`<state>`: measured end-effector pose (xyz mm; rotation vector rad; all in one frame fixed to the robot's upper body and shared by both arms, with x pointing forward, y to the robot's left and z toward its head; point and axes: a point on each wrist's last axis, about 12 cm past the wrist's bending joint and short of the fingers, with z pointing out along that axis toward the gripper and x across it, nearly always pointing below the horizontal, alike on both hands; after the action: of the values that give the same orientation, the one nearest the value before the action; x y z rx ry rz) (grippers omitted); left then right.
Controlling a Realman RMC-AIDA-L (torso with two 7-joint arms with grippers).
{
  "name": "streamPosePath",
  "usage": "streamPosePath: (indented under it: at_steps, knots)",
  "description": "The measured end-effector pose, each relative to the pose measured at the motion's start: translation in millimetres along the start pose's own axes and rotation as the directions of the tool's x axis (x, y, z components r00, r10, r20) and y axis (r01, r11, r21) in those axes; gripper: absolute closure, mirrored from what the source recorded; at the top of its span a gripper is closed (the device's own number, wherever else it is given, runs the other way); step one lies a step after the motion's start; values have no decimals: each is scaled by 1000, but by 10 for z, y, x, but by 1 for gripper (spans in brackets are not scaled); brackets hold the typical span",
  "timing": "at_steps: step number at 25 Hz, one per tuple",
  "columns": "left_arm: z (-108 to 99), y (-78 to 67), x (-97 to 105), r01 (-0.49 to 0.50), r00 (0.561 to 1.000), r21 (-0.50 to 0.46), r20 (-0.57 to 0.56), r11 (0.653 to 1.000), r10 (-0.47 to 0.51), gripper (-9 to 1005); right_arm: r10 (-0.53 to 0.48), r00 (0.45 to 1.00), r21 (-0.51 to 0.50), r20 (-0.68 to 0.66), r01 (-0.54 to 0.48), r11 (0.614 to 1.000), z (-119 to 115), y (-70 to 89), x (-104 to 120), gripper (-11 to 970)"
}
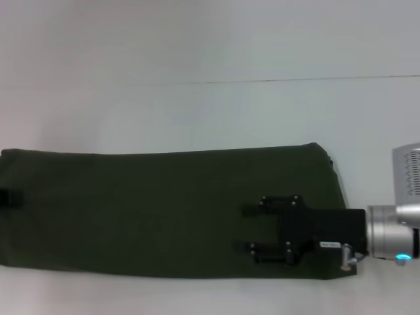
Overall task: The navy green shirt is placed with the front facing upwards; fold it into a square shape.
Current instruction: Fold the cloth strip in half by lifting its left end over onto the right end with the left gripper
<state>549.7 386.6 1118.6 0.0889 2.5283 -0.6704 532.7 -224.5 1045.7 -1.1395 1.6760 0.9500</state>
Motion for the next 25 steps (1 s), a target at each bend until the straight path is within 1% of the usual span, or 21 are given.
streamPosePath:
  at_steps: [1, 3, 5, 8, 9, 12, 14, 15, 16, 18, 20, 25]
  knots:
    - [-13, 2, -11, -2, 1000, 1, 3, 1000, 2, 915, -6, 1000, 1, 2, 6, 1000, 34, -8, -12, 223]
    - [-31, -42, -57, -14, 1000, 35, 12, 999, 13, 915, -12, 1000, 11, 5, 12, 1000, 106, -30, -34, 223]
    - [-26, -126, -114, -27, 999, 87, 21, 996, 25, 915, -12, 1000, 29, 6, 12, 1000, 177, -58, -53, 223]
    - [-17, -295, -188, -52, 997, 203, 59, 978, 41, 914, -15, 1000, 55, 3, 15, 998, 288, -97, -81, 224]
    - [-14, -346, -206, -60, 996, 240, 74, 969, 43, 914, -17, 1000, 62, -2, 17, 998, 326, -109, -89, 224]
    - [-15, -517, -249, -90, 989, 377, 140, 922, 40, 914, -20, 999, 76, -26, 22, 997, 439, -120, -88, 224]
    - [0, -579, -245, -93, 987, 428, 157, 899, 28, 914, -21, 999, 85, -47, 25, 996, 503, -127, -81, 224]
    - [27, -636, -236, -94, 986, 470, 168, 878, 15, 914, -21, 998, 88, -53, 26, 996, 528, -129, -80, 224]
    - [27, -636, -236, -94, 986, 470, 168, 878, 15, 914, -22, 998, 92, -57, 27, 995, 546, -130, -78, 223]
    - [75, -699, -217, -93, 985, 501, 171, 861, 7, 914, -23, 998, 98, -55, 28, 995, 584, -130, -88, 223]
    - [126, -750, -193, -90, 986, 517, 167, 851, 3, 914, -15, 999, 104, -51, 21, 994, 617, -126, -95, 223]
    - [215, -850, -184, -92, 985, 542, 175, 835, -5, 914, -2, 998, 109, -56, 8, 994, 647, -114, -80, 224]
